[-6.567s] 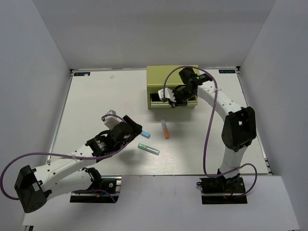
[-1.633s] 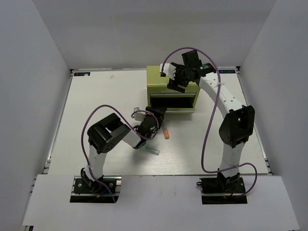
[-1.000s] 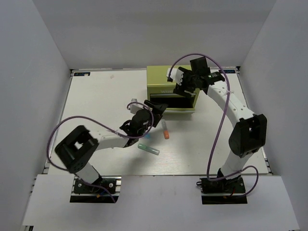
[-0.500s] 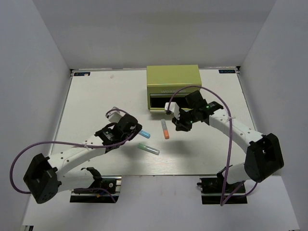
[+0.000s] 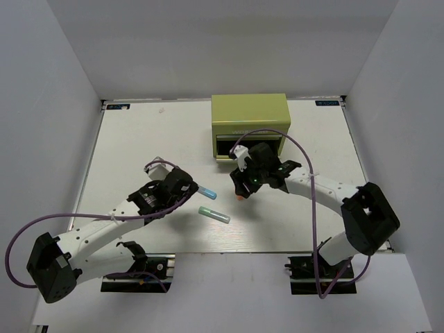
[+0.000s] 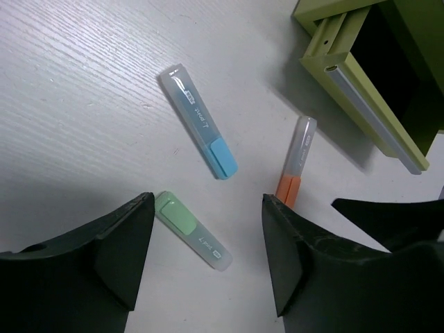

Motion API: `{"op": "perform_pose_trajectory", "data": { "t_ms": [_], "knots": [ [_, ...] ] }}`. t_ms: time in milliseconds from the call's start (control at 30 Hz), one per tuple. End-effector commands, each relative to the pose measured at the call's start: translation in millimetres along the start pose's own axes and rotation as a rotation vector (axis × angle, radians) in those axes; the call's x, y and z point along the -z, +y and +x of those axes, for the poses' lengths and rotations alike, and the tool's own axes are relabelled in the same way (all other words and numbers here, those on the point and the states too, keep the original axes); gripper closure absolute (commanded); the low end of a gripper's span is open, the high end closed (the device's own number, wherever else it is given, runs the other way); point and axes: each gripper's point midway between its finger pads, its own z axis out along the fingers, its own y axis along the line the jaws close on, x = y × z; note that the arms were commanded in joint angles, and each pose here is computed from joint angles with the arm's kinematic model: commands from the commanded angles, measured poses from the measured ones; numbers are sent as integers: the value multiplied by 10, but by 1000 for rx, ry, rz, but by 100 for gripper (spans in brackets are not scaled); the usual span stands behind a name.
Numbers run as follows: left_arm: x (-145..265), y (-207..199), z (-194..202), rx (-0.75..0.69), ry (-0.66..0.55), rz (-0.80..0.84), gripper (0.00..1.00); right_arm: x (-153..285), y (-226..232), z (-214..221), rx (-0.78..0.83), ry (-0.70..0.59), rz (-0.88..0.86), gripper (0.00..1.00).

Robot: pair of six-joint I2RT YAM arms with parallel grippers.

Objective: Sort the stationery into containers
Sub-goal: Pick up the pen from the center of the board.

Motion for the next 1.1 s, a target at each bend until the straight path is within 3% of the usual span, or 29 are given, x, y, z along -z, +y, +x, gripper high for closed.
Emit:
{"op": "perform_pose_trajectory", "data": {
  "t_ms": [0,267,467,667,833,1067],
  "knots": [
    [26,45,-32,-29,-11,4,26,-170,-4,-186,-113,-74,64,39],
    [4,65,44,-42,20,4,20,-482,-272,-7,-228,-35,259,41],
    [-67,52,81,-47,22,-5,20,-588,-326,53,-241,-14,273,42],
    [-215,-1,89,-173,13,-48,21,-689,-106,237,-246,40,140,61],
    [-365,2,187,-392,56,-65,20,-634,47,350,-221,61,60,73],
    [-489,10,215,-453,110,-87,20,-202,196,-20,79,-44,-48,86]
  ]
}}
